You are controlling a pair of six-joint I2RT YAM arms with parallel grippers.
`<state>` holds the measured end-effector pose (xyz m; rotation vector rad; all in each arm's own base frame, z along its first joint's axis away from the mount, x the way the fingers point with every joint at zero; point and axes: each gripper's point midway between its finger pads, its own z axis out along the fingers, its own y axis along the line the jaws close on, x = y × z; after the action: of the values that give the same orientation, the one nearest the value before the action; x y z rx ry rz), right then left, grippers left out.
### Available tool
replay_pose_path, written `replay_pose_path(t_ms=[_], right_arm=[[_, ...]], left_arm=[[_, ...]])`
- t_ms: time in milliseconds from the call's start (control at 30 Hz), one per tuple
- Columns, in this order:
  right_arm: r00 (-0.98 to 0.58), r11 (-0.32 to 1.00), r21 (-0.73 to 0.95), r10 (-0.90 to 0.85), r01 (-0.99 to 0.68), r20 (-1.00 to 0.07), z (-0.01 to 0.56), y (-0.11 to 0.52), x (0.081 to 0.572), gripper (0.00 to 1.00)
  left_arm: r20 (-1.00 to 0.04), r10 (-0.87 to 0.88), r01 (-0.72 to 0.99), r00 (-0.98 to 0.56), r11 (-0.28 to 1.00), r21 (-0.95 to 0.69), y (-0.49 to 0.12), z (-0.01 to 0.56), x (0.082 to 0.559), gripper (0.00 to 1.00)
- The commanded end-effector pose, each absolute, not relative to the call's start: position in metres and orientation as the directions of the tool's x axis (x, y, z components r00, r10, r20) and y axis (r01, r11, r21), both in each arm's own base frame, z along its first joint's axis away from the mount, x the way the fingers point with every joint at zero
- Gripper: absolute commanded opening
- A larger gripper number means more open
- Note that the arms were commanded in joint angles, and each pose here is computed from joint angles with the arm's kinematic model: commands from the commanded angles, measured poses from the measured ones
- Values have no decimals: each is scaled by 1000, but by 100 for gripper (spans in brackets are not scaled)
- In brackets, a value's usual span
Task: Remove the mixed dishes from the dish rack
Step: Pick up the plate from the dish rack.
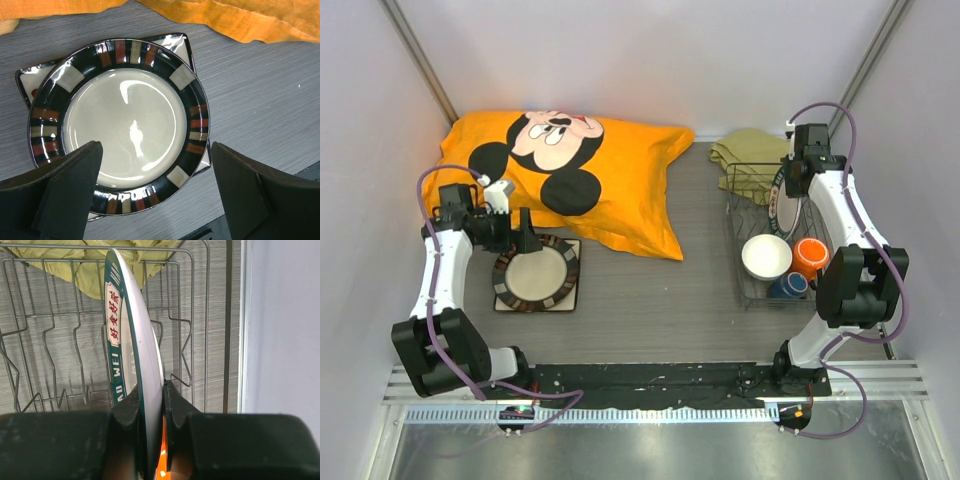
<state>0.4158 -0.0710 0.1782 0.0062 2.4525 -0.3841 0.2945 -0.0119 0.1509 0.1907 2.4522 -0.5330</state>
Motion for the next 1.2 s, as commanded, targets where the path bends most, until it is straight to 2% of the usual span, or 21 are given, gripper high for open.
replay_pose_path(t_ms=[0, 433, 1167], right_arm=[[-721, 935, -315, -105, 163, -685, 213, -77, 434, 1], [-719, 890, -430, -199, 151, -666, 215, -52, 444, 1], [-680, 835, -519, -273, 183, -680, 275, -46, 438, 1]], left_arm=[[-618, 1, 271, -786, 899, -345, -16, 151, 303, 95], [-609, 13, 274, -793, 901, -338, -13, 140, 308, 96], [-621, 15, 291, -784, 892, -346, -15, 148, 314, 96]])
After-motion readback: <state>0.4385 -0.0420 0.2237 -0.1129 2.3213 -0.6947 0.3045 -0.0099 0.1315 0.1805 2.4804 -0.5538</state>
